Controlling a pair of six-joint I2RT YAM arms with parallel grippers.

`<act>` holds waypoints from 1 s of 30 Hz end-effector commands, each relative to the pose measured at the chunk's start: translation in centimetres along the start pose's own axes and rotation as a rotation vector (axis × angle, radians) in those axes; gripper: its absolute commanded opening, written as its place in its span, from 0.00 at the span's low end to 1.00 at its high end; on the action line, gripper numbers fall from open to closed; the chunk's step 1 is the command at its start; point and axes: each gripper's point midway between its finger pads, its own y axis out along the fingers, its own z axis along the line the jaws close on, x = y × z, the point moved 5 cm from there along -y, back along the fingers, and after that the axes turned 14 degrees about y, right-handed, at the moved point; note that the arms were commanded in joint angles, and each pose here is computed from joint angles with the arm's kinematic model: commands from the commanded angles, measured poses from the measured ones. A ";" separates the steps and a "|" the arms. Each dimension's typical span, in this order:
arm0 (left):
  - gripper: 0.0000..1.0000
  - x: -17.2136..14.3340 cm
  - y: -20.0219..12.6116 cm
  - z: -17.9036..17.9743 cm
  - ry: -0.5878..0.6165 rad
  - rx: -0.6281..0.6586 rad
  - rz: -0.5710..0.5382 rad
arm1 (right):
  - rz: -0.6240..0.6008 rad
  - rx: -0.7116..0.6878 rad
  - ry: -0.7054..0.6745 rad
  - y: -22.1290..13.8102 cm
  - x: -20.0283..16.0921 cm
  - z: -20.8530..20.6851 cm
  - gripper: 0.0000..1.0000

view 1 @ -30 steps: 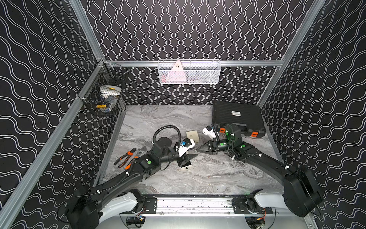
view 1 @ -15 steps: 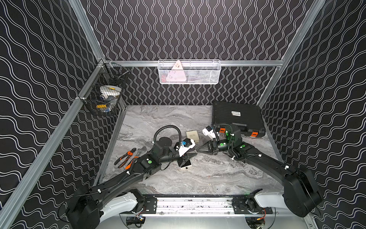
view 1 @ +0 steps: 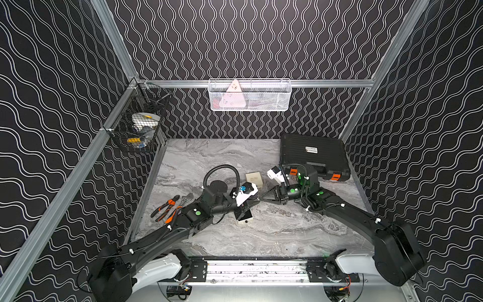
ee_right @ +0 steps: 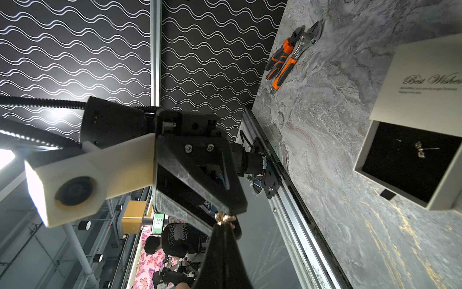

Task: Place the earrings into the drawer-style jewelry box
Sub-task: Pick up the earring from the center of the board.

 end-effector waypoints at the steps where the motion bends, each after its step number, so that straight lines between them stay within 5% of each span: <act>1: 0.20 0.7 0.0 0.3 0.012 0.008 -0.022 | 0.008 0.012 -0.019 0.1 0.0 0.3 0.00; 7: 0.15 0.5 0.1 0.1 0.009 -0.008 -0.011 | 0.008 0.010 -0.009 0.1 0.1 0.1 0.00; 17: 0.00 0.0 0.4 0.5 -0.020 0.008 0.024 | 0.004 0.003 -0.003 0.1 0.1 0.0 0.17; 25: 0.00 -0.7 0.7 0.9 -0.044 0.039 0.065 | -0.002 -0.012 0.008 -0.2 -0.1 0.0 0.36; 30: 0.00 -1.5 0.5 1.4 -0.031 0.087 0.121 | -0.066 -0.117 0.085 -1.5 -0.1 -0.8 0.39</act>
